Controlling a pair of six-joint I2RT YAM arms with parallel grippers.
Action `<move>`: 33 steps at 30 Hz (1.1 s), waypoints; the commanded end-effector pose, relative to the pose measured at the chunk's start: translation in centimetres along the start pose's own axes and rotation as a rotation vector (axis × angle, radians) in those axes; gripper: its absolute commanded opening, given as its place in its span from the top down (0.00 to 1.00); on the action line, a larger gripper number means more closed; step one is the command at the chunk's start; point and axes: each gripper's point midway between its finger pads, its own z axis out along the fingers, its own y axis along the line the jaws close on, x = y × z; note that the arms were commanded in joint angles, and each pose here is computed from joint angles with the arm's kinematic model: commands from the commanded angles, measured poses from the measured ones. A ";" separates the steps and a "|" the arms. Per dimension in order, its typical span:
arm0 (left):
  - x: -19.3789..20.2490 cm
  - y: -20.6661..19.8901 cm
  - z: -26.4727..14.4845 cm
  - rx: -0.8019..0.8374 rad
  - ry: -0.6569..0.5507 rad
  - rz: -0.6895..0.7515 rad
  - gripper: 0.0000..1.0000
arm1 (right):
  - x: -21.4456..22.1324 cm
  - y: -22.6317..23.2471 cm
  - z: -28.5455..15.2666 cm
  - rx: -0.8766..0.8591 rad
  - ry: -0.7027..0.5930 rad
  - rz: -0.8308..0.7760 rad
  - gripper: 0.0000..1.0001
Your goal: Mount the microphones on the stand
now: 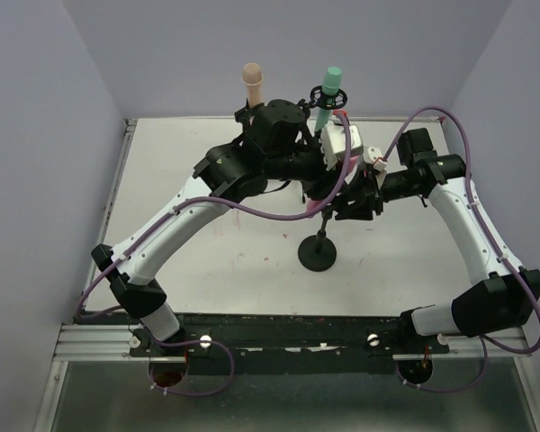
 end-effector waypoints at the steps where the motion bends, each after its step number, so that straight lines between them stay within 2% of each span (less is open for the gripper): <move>1: -0.2 -1.1 0.8 0.047 0.004 -0.010 1.00 | -1.2 0.6 -0.1 -0.002 -0.028 -0.052 0.83; 11: 2.1 -0.8 2.3 0.044 0.075 -0.022 1.00 | -1.5 0.9 -0.1 -0.001 -0.041 -0.051 0.86; 15: 2.2 -0.6 2.9 0.048 0.078 -0.030 1.00 | -1.6 1.0 -0.1 -0.006 -0.050 -0.050 0.90; 23: 2.9 -0.7 3.7 0.051 0.104 -0.039 1.00 | -1.6 1.3 0.0 -0.011 -0.061 -0.053 0.90; 26: 3.4 -0.6 3.8 0.043 0.127 -0.037 1.00 | -1.6 1.3 0.0 -0.014 -0.063 -0.047 0.88; 29: 3.8 -0.5 4.0 0.028 0.151 -0.030 1.00 | -1.6 1.4 0.1 -0.016 -0.069 -0.045 0.80; 33: 3.7 -0.9 4.3 0.025 0.159 -0.011 1.00 | -1.6 1.5 0.1 -0.019 -0.075 -0.044 0.79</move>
